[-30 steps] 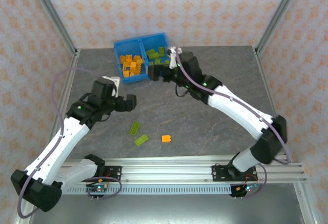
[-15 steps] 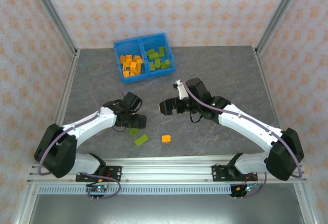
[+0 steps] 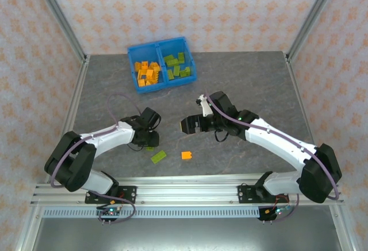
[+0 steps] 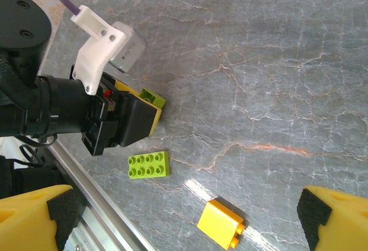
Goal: Sort the legos into containers by color
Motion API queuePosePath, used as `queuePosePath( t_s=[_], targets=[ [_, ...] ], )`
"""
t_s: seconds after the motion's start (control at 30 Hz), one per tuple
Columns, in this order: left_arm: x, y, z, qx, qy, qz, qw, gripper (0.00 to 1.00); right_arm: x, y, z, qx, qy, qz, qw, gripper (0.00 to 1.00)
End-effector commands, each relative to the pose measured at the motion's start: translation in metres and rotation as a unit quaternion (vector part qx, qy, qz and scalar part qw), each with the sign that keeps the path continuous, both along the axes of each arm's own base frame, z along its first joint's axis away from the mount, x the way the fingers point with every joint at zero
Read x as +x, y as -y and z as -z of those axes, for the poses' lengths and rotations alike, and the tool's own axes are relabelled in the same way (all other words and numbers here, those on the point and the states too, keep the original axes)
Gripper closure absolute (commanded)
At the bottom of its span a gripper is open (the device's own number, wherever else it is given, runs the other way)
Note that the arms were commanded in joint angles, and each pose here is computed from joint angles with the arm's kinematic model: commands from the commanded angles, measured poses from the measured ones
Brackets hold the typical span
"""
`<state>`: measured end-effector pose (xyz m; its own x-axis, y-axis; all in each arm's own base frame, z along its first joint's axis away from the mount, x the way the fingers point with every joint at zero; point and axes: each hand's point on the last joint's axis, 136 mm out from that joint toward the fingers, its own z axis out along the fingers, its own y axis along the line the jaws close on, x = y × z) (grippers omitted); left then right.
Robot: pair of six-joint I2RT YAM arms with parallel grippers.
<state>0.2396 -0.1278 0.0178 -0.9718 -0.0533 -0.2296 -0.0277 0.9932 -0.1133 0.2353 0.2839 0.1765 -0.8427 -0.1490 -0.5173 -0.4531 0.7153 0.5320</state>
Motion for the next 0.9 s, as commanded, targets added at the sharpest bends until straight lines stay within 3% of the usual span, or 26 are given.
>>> queuePosePath(
  t_s=[0.0,0.17,0.27,0.47,0.63,0.73,0.87],
  targets=[
    [-0.001,-0.001,0.004,0.003,0.002,-0.003,1.000,0.69,-0.001,0.009,-0.004,-0.008,0.007,0.019,1.000,0.01],
    [0.018,0.012,-0.042,-0.033,0.057,0.007,0.998,0.73,-0.001,0.014,-0.009,-0.009,0.018,0.025,0.999,0.01],
    [0.046,0.029,-0.085,-0.059,0.113,0.027,0.991,0.73,0.002,0.016,-0.018,0.001,0.034,0.035,0.999,0.01],
    [0.132,0.063,-0.165,-0.059,0.230,0.051,0.970,0.73,0.016,0.037,-0.036,0.001,0.084,0.103,0.991,0.01],
    [0.213,0.082,-0.212,-0.020,0.306,0.038,0.951,0.73,0.017,0.054,-0.047,-0.004,0.105,0.138,0.985,0.01],
    [0.258,0.087,-0.225,0.020,0.341,0.023,0.939,0.73,0.017,0.064,-0.049,-0.012,0.109,0.159,0.981,0.01],
    [0.316,0.086,-0.214,0.059,0.364,-0.002,0.930,0.74,0.025,0.079,-0.054,-0.036,0.128,0.195,0.972,0.00]
  ],
)
